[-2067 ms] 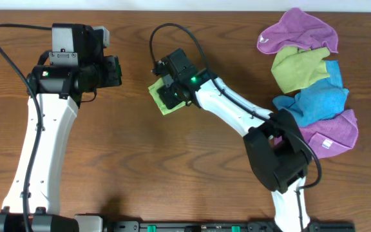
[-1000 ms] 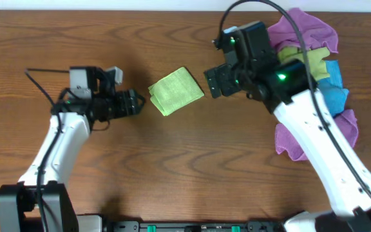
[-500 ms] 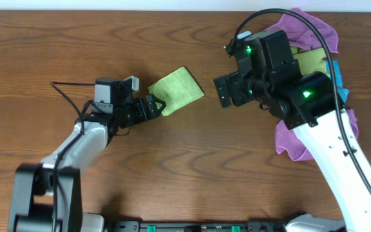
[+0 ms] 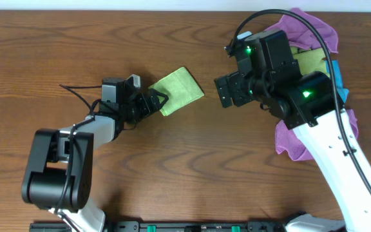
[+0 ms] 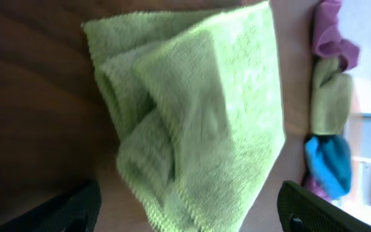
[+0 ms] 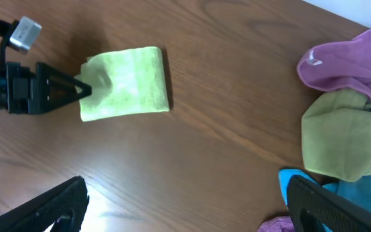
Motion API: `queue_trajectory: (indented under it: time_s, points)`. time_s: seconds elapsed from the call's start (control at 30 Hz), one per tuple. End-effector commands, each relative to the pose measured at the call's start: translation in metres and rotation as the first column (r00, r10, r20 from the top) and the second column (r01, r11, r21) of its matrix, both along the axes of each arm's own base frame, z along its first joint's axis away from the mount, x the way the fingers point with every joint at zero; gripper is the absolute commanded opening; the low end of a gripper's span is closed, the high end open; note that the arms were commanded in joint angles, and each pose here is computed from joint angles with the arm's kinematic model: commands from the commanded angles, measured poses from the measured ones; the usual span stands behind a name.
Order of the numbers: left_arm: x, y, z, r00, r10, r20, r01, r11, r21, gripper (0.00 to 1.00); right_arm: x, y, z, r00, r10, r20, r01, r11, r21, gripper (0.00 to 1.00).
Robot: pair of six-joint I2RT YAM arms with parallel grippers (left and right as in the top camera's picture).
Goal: Fold the cloth
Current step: 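Reach the left gripper to the folded cloth's left edge and grasp, then lift the folded green cloth with the left gripper and pull it left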
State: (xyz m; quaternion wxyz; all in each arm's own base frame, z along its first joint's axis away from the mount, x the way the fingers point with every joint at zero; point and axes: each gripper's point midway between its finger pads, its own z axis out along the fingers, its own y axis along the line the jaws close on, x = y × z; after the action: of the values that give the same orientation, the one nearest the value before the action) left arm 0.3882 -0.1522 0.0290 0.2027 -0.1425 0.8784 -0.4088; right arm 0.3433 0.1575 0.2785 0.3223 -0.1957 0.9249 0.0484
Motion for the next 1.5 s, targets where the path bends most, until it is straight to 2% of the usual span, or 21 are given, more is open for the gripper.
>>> queue_trajectory:
  time_s: [0.0,0.2,0.27,0.33,0.5,0.67,0.87,1.07,1.17,1.43,1.47]
  points:
    - [-0.003,-0.003,-0.022,0.995,0.034,-0.091,-0.037,0.999,-0.033,0.89,0.002,-0.005,0.005,1.000,-0.004,0.024,0.004,1.000,-0.016,0.98]
    - [0.001,-0.019,-0.039,0.991,0.011,-0.132,-0.018,0.999,-0.052,0.87,0.003,-0.007,0.005,1.000,-0.009,0.028,0.010,1.000,-0.022,0.98]
    - [0.006,-0.023,-0.041,0.991,0.004,-0.135,-0.012,0.998,-0.058,0.85,0.003,-0.007,0.005,1.000,-0.010,0.028,0.010,1.000,-0.023,0.97]
    - [0.014,-0.030,-0.041,0.991,-0.019,-0.129,0.010,0.997,-0.076,0.77,0.003,-0.007,0.005,1.000,-0.009,0.026,0.010,1.000,-0.023,0.96]
    - [0.033,-0.041,-0.036,0.993,-0.062,-0.105,0.049,0.992,-0.120,0.33,0.000,-0.008,0.003,1.000,-0.010,0.014,0.011,1.000,-0.028,0.93]
    - [0.045,-0.044,-0.031,0.994,-0.071,-0.084,0.059,0.990,-0.132,0.06,-0.002,-0.009,0.001,1.000,-0.030,-0.005,0.030,0.999,-0.019,0.91]
    - [0.066,-0.057,0.006,0.991,-0.132,0.007,0.130,0.972,-0.196,0.06,-0.004,-0.009,0.000,1.000,-0.028,-0.012,0.028,0.999,-0.020,0.88]
    - [0.109,-0.060,0.070,0.974,-0.150,0.167,0.183,0.961,-0.205,0.06,-0.004,-0.009,0.000,0.999,-0.031,-0.012,0.031,0.999,-0.018,0.89]
    - [0.110,-0.053,0.067,0.976,-0.165,0.144,0.189,0.967,-0.173,0.06,-0.004,-0.009,0.000,0.999,-0.037,-0.014,0.037,0.999,-0.014,0.89]
    - [0.079,-0.048,0.026,0.978,-0.209,-0.021,0.207,0.976,-0.075,0.06,0.000,-0.007,0.003,0.999,-0.037,0.006,0.037,0.999,-0.004,0.90]
    - [0.077,-0.047,0.022,0.978,-0.203,-0.040,0.201,0.978,-0.062,0.14,0.001,-0.007,0.004,0.999,-0.037,0.009,0.037,0.999,-0.002,0.90]
